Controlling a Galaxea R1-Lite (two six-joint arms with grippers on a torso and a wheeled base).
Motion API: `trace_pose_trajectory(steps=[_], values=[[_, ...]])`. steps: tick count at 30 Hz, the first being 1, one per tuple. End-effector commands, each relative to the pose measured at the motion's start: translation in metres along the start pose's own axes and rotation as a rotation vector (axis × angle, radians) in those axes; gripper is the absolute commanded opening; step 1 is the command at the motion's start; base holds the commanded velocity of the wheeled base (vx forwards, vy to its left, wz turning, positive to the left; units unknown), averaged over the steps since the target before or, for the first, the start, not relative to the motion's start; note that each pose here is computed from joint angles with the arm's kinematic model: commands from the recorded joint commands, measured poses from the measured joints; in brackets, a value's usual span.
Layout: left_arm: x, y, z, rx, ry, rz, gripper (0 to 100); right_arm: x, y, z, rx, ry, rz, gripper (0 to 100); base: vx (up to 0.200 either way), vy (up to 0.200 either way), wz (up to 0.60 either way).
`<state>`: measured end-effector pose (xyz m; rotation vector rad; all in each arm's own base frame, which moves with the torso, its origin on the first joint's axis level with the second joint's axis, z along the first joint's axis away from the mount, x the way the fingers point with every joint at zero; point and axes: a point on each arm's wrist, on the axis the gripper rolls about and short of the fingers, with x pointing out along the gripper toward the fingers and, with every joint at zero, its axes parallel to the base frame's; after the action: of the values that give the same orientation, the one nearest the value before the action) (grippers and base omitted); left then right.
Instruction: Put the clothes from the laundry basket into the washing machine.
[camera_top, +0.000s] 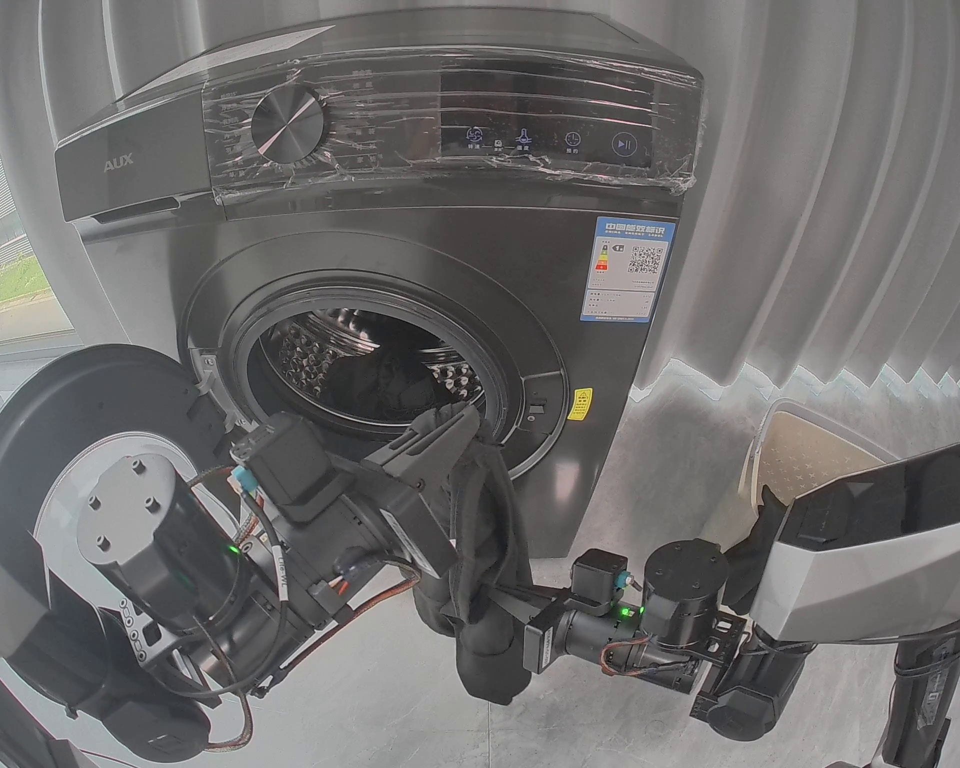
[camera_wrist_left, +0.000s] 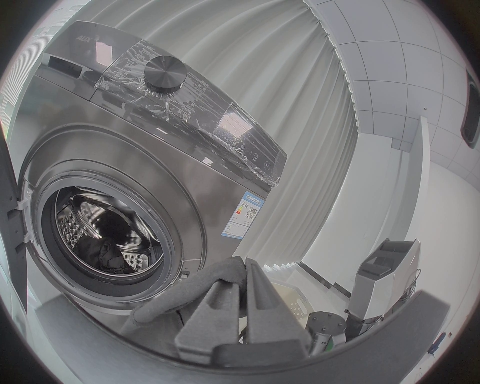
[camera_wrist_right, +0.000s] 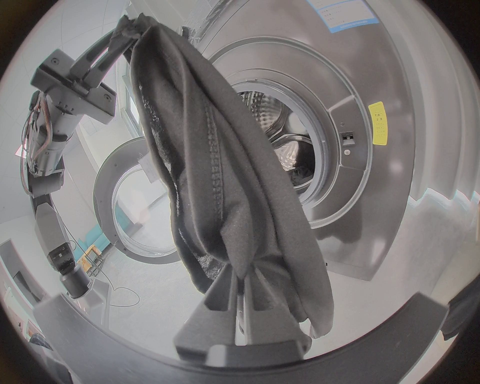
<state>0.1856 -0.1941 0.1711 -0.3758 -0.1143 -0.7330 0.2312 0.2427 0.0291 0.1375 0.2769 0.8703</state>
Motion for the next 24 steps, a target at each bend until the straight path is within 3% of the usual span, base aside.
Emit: trace_pose_trajectory(steps=[1, 10, 15, 24], values=[[0.001, 0.001, -0.002, 0.0, 0.006, 0.003, 0, -0.006, 0.0, 0.006, 0.001, -0.009, -0.001, 100, 0.0, 0.0, 0.0], [0.002, 0.0, -0.002, 0.0, 0.003, 0.001, 0, 0.006, 0.004, -0.008, 0.018, 0.023, 0.035, 100, 0.0, 0.0, 0.0], [0.002, 0.0, -0.002, 0.0, 0.005, 0.002, 0, 0.014, 0.015, -0.009, 0.008, 0.015, 0.093, 100, 0.0, 0.0, 0.0], [0.001, -0.001, -0.002, -0.001, 0.004, -0.002, 0, 0.036, 0.009, -0.015, 0.005, -0.014, 0.078, 100, 0.0, 0.0, 0.0]])
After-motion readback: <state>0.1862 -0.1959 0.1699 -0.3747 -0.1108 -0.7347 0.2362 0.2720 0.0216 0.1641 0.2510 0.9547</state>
